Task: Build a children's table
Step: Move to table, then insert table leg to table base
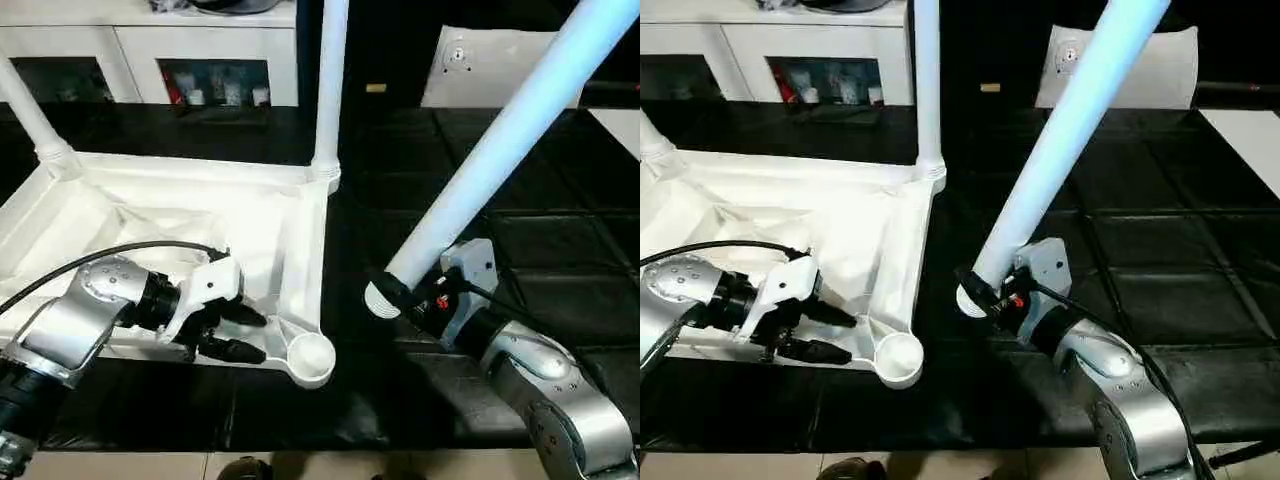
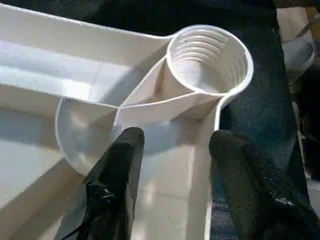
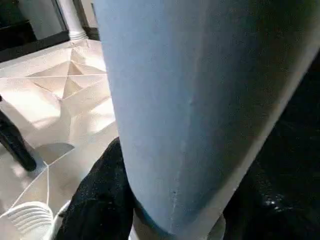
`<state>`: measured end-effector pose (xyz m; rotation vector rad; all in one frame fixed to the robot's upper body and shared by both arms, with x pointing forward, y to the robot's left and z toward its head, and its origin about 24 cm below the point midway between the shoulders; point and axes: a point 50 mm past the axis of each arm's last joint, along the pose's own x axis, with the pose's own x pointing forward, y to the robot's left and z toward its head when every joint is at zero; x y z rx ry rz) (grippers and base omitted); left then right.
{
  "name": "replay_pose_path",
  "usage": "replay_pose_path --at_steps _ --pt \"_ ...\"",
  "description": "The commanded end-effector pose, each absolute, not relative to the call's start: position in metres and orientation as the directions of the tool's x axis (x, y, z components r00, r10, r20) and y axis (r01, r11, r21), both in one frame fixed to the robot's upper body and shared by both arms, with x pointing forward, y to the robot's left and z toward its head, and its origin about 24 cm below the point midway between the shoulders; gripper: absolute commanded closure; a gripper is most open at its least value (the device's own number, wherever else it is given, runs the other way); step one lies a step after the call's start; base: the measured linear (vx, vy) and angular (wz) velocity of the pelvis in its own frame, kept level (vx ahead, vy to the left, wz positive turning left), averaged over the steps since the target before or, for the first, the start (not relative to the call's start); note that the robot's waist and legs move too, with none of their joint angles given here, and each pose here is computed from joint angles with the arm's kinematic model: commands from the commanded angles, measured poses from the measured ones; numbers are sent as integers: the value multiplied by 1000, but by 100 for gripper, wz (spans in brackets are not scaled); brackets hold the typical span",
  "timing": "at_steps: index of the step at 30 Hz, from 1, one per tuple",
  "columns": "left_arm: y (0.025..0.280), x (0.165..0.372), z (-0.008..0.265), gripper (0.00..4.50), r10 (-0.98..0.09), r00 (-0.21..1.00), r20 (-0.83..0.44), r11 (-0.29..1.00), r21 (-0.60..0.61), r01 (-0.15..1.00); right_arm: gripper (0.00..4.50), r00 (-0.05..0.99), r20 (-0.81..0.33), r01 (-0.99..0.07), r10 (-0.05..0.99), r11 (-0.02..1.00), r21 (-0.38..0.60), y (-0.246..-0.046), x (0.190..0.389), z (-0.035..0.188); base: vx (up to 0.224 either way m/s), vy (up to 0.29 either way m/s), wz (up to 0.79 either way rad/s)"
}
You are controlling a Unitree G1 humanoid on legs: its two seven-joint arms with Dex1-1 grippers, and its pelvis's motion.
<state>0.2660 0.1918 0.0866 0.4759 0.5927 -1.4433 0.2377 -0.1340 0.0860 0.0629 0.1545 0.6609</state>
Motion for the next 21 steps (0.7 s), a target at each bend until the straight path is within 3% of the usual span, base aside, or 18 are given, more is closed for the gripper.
replay_pose_path --at_steps 1,21 --pt "197 264 83 242 -750 26 -661 81 -52 995 259 782 -102 -608 615 789 91 -133 235 91 0 0 0" --pt "202 265 73 405 -719 79 -690 117 -7 993 259 768 -111 -626 631 775 84 -125 235 89 0 0 0"
